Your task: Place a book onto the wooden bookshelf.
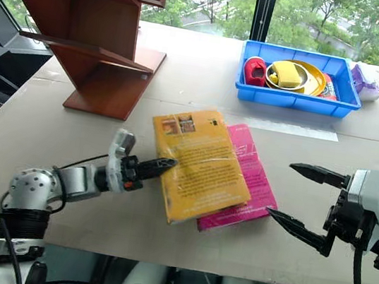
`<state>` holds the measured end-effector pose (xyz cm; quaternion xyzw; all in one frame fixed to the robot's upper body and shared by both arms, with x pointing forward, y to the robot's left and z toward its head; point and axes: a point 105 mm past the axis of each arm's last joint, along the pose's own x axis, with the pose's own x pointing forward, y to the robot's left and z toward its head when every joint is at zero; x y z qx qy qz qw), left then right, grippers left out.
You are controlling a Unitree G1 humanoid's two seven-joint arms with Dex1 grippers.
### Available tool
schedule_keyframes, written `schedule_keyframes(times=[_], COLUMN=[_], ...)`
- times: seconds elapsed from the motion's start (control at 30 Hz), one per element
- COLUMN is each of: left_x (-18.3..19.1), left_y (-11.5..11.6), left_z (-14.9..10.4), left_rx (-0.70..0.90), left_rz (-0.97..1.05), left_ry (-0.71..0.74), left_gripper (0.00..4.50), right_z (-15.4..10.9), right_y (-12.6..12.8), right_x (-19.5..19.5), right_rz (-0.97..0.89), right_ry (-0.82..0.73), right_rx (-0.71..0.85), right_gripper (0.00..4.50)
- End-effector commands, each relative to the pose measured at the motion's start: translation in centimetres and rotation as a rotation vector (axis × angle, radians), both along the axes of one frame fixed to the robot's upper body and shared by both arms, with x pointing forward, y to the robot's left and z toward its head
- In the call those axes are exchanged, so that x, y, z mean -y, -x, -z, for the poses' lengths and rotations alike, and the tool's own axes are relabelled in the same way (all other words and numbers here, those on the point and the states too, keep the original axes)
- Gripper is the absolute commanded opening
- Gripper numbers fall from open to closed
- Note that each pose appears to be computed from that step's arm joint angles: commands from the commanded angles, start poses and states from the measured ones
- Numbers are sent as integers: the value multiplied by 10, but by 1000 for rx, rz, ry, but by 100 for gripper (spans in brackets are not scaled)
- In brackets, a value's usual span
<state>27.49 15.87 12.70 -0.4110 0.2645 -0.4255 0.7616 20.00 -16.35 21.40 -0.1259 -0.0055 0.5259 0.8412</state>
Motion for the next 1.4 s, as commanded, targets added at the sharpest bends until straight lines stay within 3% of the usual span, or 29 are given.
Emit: schedule_keyframes(times=[0.03, 0.33, 0.5, 0.7, 0.8, 0.97, 1.17, 1.4], left_x=[-6, -7, -14, -45, -56, -69, -127, -167], left_y=[7, 18, 9, -3, -8, -22, -46, -60], left_z=[-51, -149, -201, -247, -261, -275, -259, -244], left_rx=[239, 891, 1376, 1720, 1787, 1818, 1561, 1355], left_rz=[20, -72, -119, -42, 32, 73, 177, 267], left_ry=[-67, -544, -1082, -1567, -1707, -1794, -2016, -2135], left_gripper=[27, 26, 26, 26, 26, 26, 26, 26], right_z=[-9, -31, -34, -35, -34, -32, -30, -29], right_y=[-10, -38, -46, -51, -51, -49, -45, -42], right_x=[-9, -24, -33, -37, -38, -38, -38, -40], right_rz=[-70, -180, -244, -268, -269, -255, -238, -219], right_ry=[-51, -179, -203, -216, -218, -220, -222, -228], right_rx=[30, 80, 82, 91, 97, 104, 108, 106], right_gripper=[450, 450, 450, 450, 450, 450, 450, 450])
